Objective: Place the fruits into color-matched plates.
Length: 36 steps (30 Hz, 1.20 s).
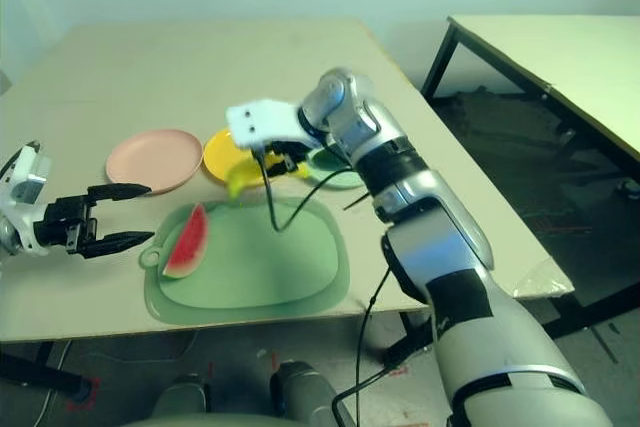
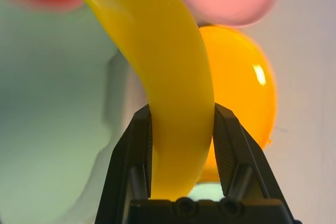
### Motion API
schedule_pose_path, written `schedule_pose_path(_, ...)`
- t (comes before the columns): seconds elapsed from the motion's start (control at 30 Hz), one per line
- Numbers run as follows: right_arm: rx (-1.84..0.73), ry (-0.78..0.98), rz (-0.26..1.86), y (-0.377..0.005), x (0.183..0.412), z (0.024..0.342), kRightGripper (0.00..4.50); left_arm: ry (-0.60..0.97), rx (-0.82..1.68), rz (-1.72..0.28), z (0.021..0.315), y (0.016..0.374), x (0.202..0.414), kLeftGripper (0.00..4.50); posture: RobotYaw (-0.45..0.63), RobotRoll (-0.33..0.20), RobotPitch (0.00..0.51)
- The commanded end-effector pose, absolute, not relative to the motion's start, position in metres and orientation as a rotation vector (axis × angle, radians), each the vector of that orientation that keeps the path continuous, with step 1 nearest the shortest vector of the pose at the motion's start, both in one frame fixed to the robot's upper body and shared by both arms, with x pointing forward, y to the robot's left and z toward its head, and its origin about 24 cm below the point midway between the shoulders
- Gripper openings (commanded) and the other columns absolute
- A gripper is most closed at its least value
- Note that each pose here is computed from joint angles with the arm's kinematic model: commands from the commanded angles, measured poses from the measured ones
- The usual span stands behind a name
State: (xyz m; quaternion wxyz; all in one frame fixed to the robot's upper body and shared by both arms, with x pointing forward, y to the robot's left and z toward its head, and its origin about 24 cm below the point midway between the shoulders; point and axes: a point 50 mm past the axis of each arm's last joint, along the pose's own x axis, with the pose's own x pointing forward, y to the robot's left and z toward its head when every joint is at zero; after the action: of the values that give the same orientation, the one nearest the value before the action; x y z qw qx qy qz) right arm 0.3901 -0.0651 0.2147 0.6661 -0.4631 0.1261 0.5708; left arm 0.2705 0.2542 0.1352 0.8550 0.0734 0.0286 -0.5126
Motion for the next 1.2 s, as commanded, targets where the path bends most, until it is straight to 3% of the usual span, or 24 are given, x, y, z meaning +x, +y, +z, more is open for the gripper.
schedule_pose_path(0.03, -0.965, 0.263, 1.138, -0.062, 0.401, 0.212, 1.62, 0.056, 0.181, -1.012, 0.137, 0.241, 0.277, 4.50, -0.05, 0.000, 0.040)
schedule_pose_path(0.3, -0.929, 0.317, 0.989, -0.052, 0.406, 0.179, 1.62, 0.043, 0.173, -0.826, 0.138, 0.224, 0.290, 4.50, -0.02, 0.000, 0.049)
schedule_pose_path(0.67, -0.979, 0.465, 0.992, -0.049, 0.395, 0.124, 1.62, 0.036, 0.144, -0.692, 0.141, 0.222, 0.291, 4.50, 0.02, 0.000, 0.061)
schedule_pose_path(1.2, -1.063, 0.359, 0.903, -0.036, 0.398, 0.132, 1.62, 0.059, 0.107, -0.742, 0.134, 0.213, 0.284, 4.50, 0.01, 0.000, 0.062)
